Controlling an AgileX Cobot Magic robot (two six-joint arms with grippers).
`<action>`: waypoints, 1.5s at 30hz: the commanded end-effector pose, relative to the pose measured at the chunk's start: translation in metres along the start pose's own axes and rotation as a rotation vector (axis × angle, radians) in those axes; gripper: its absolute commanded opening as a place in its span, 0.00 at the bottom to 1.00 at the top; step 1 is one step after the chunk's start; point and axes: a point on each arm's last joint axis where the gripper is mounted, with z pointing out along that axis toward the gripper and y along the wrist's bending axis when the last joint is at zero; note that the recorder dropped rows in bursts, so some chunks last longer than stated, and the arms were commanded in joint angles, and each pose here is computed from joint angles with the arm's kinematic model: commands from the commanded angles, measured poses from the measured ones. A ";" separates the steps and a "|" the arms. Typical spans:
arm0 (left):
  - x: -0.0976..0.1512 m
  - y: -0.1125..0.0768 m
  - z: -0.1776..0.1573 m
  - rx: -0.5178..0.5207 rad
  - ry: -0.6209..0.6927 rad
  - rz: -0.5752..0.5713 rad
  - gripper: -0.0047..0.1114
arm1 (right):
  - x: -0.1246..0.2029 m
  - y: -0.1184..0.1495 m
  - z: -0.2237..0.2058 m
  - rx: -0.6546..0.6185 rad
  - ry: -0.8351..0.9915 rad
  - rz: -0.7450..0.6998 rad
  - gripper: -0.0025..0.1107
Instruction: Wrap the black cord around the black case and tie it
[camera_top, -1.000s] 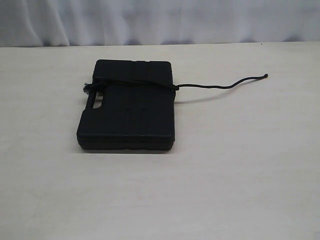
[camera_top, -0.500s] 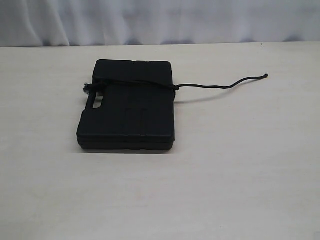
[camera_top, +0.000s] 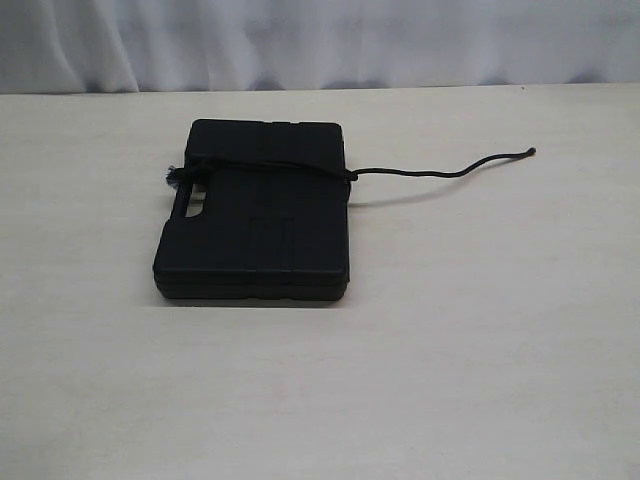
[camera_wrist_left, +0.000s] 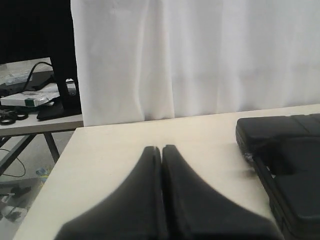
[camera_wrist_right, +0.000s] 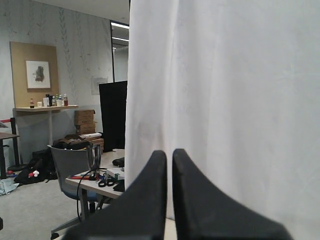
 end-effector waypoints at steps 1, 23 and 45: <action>0.002 -0.002 -0.001 0.043 0.012 0.004 0.04 | 0.001 0.000 0.000 0.007 0.001 -0.008 0.06; 0.016 -0.004 -0.002 0.088 0.162 0.018 0.04 | 0.001 -0.001 0.000 0.008 0.000 -0.008 0.06; 0.016 -0.004 -0.002 0.088 0.162 0.018 0.04 | 0.001 -0.001 0.000 0.008 0.000 -0.008 0.06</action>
